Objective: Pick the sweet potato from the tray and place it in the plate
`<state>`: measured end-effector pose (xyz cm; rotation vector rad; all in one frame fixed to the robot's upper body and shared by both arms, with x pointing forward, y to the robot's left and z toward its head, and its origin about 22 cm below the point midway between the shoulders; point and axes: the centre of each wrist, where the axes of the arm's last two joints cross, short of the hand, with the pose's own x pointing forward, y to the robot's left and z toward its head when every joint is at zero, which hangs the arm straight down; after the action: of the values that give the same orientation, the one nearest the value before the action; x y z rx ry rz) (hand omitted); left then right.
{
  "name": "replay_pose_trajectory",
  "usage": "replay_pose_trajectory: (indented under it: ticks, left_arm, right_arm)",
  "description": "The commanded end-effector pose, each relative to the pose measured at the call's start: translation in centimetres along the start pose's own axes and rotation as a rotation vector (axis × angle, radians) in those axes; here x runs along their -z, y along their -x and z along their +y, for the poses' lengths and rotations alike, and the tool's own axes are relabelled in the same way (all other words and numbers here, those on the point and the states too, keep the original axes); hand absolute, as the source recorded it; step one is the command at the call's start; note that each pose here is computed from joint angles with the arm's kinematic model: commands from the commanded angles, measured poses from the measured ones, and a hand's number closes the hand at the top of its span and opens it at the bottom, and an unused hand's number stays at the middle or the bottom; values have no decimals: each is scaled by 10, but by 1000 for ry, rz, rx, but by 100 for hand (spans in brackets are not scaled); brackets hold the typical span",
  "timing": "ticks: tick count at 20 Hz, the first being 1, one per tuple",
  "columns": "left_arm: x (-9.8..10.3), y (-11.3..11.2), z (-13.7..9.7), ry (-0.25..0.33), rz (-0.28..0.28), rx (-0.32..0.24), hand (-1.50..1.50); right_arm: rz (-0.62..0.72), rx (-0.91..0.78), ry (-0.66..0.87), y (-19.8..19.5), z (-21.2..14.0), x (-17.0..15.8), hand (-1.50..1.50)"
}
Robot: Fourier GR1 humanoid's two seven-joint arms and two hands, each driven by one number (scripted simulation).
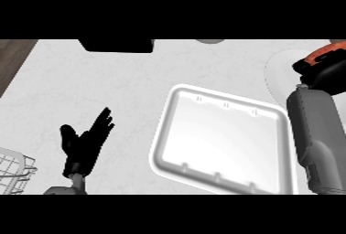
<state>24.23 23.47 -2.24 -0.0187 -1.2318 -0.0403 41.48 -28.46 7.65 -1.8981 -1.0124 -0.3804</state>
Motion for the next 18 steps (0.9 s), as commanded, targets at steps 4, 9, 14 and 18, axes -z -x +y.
replay_pose_trajectory:
  ticks: [4,9,14,18]
  left_arm:
    - [1,9,-5,4,32,-9,0]
    - [-1,6,-4,-3,32,3,0]
    - [-5,6,-12,7,24,-13,0]
    - [3,4,-8,7,23,-5,0]
  right_arm:
    - [175,75,92,41,18,37,150]
    - [170,63,104,54,21,65,150]
    - [394,-171,-223,89,33,47,-150]
    - [353,-55,-240,97,33,48,-150]
